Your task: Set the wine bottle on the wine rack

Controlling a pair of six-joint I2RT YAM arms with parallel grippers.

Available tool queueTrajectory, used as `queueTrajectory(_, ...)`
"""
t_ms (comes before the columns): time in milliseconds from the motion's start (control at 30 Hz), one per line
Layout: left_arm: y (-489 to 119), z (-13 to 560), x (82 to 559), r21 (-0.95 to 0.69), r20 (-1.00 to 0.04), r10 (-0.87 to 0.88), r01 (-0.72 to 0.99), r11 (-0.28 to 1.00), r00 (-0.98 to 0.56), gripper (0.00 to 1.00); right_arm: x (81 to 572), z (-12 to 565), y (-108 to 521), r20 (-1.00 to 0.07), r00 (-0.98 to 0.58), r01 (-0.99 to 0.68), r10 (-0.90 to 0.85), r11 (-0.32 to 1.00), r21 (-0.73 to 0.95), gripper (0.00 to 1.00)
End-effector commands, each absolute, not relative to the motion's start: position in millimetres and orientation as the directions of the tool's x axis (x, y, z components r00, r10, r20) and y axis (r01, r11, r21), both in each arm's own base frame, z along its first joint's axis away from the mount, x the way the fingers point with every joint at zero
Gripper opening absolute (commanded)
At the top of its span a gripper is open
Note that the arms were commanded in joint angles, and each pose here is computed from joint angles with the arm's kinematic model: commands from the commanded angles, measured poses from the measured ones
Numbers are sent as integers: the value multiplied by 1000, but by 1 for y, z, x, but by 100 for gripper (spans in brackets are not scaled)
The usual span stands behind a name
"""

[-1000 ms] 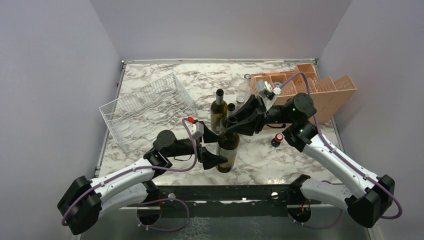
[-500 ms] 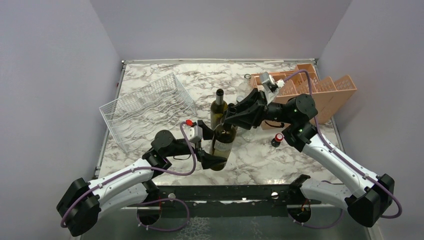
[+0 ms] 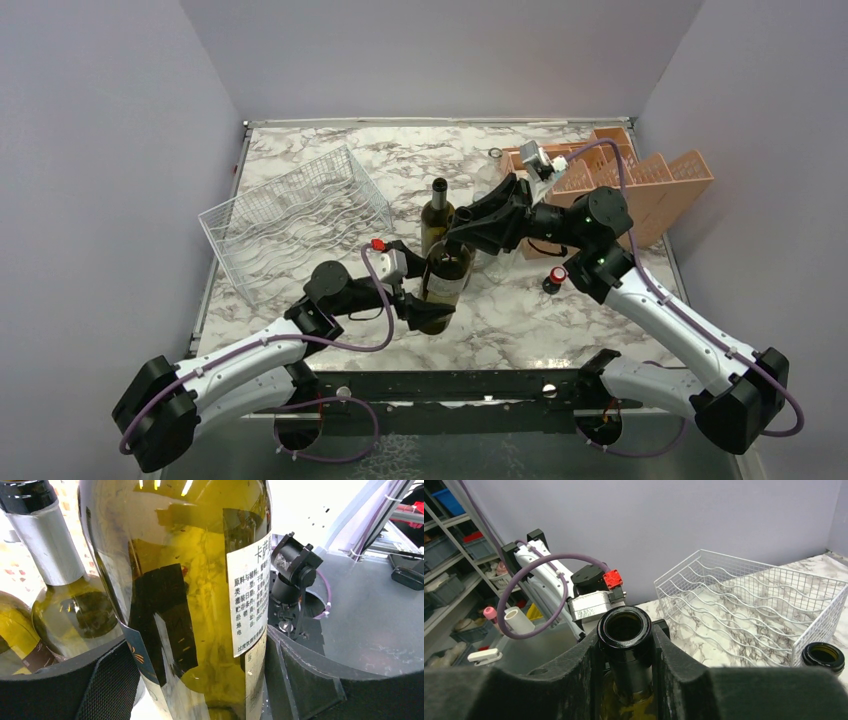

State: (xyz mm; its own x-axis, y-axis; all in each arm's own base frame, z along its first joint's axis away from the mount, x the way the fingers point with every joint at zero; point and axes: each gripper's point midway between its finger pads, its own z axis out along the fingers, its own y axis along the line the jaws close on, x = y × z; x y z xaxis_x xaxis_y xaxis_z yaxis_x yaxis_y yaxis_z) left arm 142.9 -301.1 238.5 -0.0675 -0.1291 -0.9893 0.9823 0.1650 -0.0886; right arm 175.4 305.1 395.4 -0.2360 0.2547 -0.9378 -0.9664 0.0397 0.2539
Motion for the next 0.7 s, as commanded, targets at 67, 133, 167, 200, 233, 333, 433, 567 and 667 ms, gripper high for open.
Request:
queueTrajectory(67,-286,292,171,100,-959,-218,934,342,182,0,171,401,297,-932,-266,-951,247,89,295,55)
queueTrajectory(133,-282,302,172,160,-944,-215,917,366,251,0,171,402,294,-932,-271,-946,240,111,303,69)
queueTrajectory(167,-281,309,173,191,-934,-216,907,376,286,0,171,402,292,-932,-277,-942,235,126,312,77)
queueTrajectory(200,-279,315,173,226,-922,-210,894,386,324,0,174,403,290,-930,-282,-934,235,154,322,82)
queueTrajectory(233,-279,320,175,257,-913,-199,882,395,355,0,178,404,287,-930,-281,-926,237,187,327,84)
queueTrajectory(333,-279,332,180,359,-885,-140,841,404,445,0,185,407,280,-935,-272,-907,228,263,328,86)
queueTrajectory(433,-274,344,189,461,-836,-72,769,443,543,0,184,417,278,-941,-267,-906,209,277,319,86)
queueTrajectory(567,-258,368,198,592,-732,22,621,513,681,0,174,428,276,-955,-261,-922,144,255,290,86)
queueTrajectory(667,-244,382,203,697,-629,129,483,530,767,0,167,437,271,-961,-247,-928,125,255,271,86)
